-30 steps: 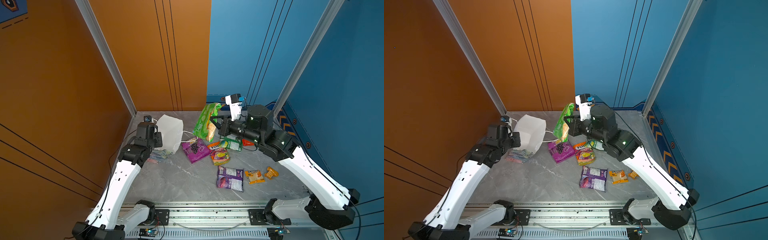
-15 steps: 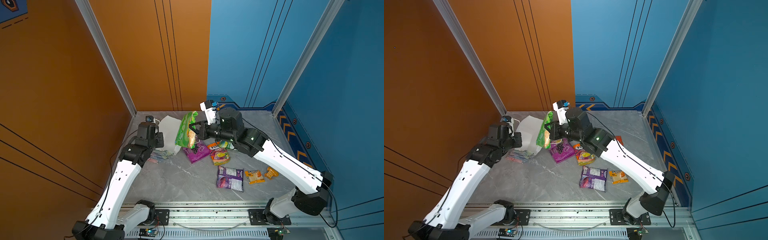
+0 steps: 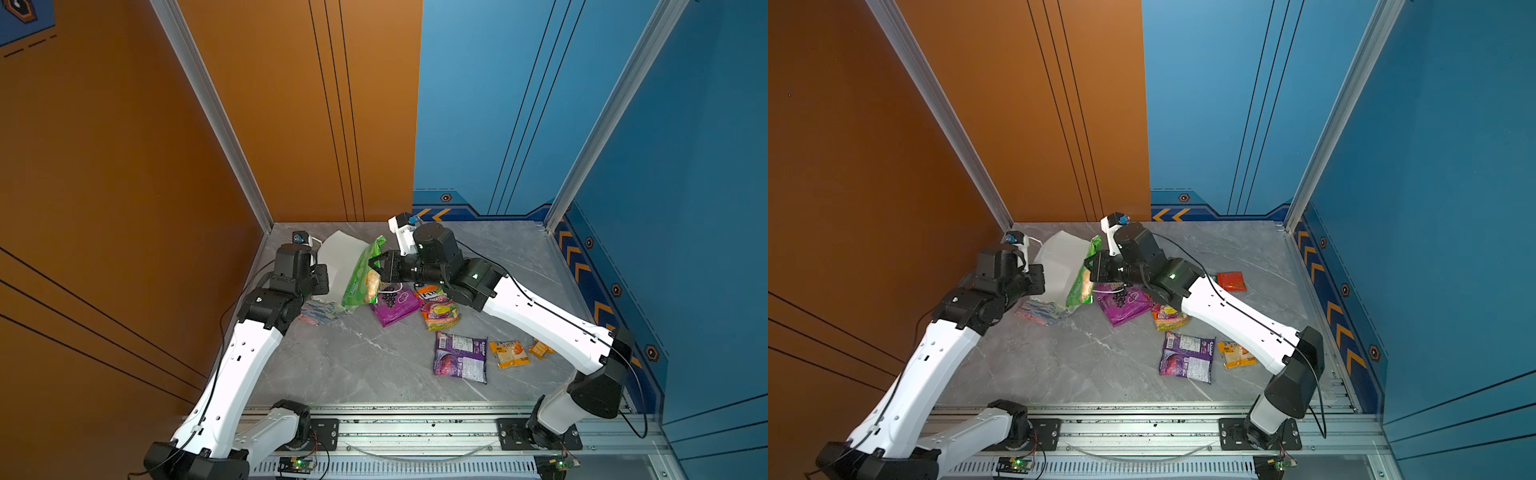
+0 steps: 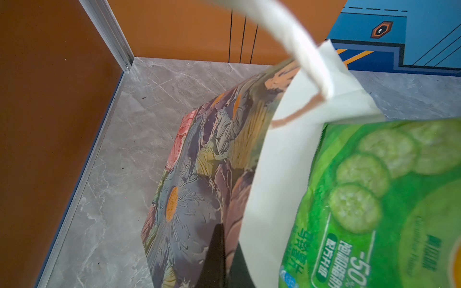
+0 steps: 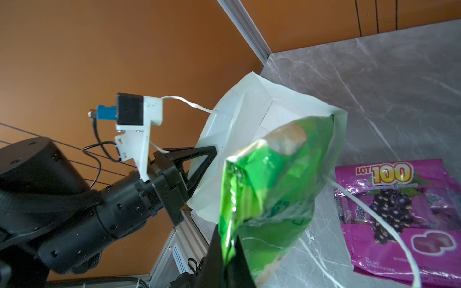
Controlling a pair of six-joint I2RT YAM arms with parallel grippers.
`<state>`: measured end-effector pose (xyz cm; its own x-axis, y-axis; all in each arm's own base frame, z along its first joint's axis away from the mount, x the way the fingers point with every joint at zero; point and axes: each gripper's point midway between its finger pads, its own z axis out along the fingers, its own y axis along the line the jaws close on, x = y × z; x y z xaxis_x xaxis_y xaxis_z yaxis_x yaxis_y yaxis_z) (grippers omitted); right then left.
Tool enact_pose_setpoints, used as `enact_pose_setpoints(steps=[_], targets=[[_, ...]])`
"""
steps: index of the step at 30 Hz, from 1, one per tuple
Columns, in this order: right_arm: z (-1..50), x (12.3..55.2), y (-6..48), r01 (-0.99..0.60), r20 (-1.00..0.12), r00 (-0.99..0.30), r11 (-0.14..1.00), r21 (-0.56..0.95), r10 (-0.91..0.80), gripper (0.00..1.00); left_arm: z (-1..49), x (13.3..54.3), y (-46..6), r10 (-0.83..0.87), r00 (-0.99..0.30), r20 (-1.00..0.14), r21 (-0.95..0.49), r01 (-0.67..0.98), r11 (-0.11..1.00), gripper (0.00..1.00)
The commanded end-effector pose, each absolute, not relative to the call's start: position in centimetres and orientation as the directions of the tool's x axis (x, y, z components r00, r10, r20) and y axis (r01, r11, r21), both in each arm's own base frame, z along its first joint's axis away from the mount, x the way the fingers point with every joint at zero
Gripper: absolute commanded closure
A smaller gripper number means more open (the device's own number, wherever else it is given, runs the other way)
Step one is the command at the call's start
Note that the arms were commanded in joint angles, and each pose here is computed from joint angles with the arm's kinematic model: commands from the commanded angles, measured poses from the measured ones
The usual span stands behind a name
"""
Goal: Place the snacks into the paper bag
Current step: Place the snack in the paper bag.
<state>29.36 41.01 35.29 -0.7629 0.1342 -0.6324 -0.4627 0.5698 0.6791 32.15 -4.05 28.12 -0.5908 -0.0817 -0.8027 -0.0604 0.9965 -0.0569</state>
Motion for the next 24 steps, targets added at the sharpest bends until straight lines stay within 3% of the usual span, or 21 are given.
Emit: enact_pose_setpoints(steps=[1,11,24], targets=[[33.3,31.3,40.3,-0.359,-0.575,-0.793,0.607,0.709,0.202,1.00,28.8,31.9,-4.9,-0.062,-0.572,-0.818,-0.072,-0.006,0.997,1.00],[30.6,32.7,40.4,-0.275,-0.533,-0.813,0.652,0.707,0.235,1.00,28.9,31.7,-5.9,-0.036,-0.569,-0.822,-0.069,0.038,0.997,1.00],[28.3,34.1,40.7,-0.204,-0.583,-0.780,0.786,0.583,0.230,1.00,28.6,31.6,-7.3,-0.011,-0.580,-0.815,-0.072,0.082,0.994,1.00]])
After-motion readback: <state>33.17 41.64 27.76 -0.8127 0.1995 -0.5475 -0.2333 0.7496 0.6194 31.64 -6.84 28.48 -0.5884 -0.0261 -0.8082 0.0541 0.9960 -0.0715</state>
